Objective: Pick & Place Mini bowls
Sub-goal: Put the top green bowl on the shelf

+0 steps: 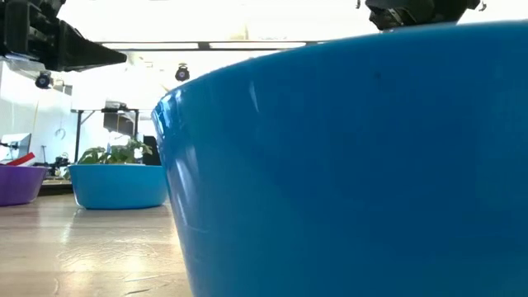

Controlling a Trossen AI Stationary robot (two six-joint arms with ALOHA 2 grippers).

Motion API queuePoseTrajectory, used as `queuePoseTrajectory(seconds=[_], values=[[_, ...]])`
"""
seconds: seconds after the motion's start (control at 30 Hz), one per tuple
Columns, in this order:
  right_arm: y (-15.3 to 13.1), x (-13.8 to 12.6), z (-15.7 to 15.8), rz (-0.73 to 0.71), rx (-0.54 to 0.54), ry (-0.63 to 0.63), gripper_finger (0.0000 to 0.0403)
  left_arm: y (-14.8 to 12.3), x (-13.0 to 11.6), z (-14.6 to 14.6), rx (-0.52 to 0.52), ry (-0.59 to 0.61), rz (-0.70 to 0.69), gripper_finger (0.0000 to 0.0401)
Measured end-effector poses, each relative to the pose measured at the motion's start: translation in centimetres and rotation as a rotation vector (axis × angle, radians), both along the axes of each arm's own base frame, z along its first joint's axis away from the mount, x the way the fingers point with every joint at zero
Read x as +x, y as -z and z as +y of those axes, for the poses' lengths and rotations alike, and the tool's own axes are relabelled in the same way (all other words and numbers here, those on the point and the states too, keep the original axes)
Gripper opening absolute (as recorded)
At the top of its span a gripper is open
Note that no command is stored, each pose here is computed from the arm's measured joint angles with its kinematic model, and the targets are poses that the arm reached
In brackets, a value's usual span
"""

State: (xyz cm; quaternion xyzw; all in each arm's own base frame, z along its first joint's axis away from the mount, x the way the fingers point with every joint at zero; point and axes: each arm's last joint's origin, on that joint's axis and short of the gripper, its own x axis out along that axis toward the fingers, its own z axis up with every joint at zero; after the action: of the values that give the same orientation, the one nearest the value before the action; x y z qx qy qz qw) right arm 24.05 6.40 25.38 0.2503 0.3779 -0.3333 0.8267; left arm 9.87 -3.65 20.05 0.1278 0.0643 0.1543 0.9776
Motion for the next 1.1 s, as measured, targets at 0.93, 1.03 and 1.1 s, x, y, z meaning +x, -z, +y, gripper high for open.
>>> queuePoseTrajectory(seconds=[0.93, 1.03, 1.1], values=[[3.9, 2.9, -2.0, 0.054, 0.182, 0.312, 0.012, -0.3, 0.6, -0.4, 0.065, 0.007, 0.049, 0.0], [4.5, 3.2, -2.6, 0.088, 0.194, 0.308, 0.0117, -0.3, 0.6, -0.4, 0.065, 0.007, 0.049, 0.0], [4.9, 3.5, -2.8, 0.103, 0.2, 0.314, 0.0115, -0.3, 0.6, -0.4, 0.065, 0.007, 0.049, 0.0]])
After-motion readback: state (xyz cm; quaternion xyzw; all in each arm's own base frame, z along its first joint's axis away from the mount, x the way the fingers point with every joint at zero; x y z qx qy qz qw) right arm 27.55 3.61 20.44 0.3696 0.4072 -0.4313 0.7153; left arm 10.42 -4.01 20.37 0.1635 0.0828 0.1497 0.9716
